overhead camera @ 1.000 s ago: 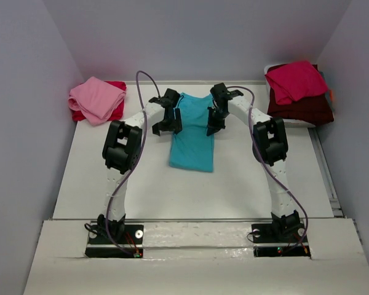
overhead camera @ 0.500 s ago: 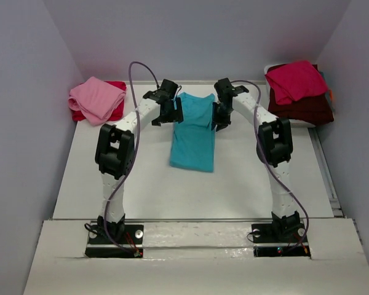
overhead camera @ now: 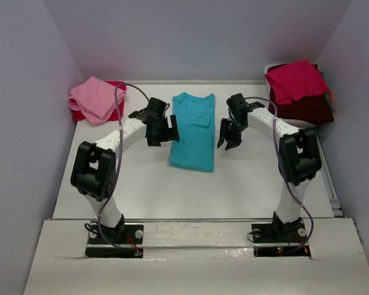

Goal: Fold and stack the t-shirts
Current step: Grab one side of the 2/3 rectangular tshirt with both arms

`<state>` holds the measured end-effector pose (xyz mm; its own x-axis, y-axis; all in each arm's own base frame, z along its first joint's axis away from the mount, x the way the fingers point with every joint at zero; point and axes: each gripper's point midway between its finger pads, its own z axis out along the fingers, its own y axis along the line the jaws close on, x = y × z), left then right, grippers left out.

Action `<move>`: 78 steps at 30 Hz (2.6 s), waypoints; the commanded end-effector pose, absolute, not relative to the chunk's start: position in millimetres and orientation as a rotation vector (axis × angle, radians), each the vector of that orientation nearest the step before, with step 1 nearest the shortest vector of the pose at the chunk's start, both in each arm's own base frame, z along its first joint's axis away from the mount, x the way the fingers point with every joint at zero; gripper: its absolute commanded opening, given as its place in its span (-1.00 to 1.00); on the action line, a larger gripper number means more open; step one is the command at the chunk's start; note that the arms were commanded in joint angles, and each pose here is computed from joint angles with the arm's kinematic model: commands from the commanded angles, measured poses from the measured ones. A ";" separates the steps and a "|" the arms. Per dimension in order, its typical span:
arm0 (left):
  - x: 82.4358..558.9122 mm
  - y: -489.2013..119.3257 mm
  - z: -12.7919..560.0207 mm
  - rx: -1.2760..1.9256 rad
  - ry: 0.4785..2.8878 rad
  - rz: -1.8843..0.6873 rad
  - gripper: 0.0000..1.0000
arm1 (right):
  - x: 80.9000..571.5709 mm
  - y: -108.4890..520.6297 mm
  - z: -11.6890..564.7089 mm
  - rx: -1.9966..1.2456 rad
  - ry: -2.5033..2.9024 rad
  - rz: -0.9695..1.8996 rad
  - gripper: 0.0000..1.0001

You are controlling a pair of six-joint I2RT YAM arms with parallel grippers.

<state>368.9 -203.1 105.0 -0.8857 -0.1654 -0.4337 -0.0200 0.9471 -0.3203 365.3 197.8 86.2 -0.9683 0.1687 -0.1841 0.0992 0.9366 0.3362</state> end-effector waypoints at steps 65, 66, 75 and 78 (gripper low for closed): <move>255.5 -212.4 15.1 -0.277 2.842 -0.929 0.88 | 264.3 240.6 10.3 0.596 2.919 1.080 0.15; 253.6 -212.2 15.0 -0.281 2.843 -0.934 0.88 | 264.7 240.2 10.0 0.601 2.917 1.075 0.14; 243.0 -210.2 13.4 -0.303 2.854 -0.948 0.88 | 265.5 238.6 10.4 0.595 2.914 1.058 -0.11; 239.4 -208.3 6.1 -0.312 2.865 -0.939 0.88 | 266.6 238.5 12.0 0.588 2.914 1.052 -0.13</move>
<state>270.1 -228.0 40.3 -0.9650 -0.2298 -0.1263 -0.0818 0.7216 -0.6875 267.3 244.4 26.5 -0.9291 0.3301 0.1669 0.3545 0.6658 0.6565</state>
